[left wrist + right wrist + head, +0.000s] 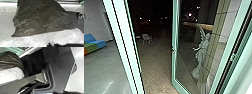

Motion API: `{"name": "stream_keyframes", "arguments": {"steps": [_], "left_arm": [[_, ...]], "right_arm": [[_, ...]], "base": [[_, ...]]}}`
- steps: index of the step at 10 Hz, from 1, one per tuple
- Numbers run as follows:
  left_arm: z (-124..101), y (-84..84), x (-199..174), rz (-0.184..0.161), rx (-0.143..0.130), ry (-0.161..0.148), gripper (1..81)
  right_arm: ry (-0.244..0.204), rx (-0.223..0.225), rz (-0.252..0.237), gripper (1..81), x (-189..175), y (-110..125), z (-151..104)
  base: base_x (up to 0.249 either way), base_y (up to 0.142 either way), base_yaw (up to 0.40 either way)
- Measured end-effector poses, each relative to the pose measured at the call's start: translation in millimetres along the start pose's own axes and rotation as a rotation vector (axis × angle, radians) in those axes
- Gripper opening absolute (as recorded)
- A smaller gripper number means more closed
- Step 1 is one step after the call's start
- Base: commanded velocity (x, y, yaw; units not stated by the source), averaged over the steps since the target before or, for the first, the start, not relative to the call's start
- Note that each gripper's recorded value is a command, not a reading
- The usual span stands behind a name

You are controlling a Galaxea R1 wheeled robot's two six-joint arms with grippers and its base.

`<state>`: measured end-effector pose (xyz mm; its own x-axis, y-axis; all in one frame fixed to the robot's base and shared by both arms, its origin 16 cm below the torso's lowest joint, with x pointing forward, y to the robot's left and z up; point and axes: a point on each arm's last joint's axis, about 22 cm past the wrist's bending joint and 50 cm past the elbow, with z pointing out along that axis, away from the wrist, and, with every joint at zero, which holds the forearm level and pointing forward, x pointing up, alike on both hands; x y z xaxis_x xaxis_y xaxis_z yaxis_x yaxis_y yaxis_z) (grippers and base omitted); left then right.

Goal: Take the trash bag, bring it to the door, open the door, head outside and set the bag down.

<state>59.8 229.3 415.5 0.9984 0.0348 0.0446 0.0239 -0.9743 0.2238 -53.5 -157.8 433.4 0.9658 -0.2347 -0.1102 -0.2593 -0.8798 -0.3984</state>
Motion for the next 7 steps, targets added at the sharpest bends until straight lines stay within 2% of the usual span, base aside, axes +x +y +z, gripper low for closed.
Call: {"name": "stream_keyframes", "arguments": {"steps": [7], "left_arm": [[0.1,0.3,-0.2,0.0,0.0,0.0,1.0]], "right_arm": [[0.0,0.002,-0.001,81.1,-0.4,-2.0,0.8]], "base": [[0.0,-0.09,0.0]]}}
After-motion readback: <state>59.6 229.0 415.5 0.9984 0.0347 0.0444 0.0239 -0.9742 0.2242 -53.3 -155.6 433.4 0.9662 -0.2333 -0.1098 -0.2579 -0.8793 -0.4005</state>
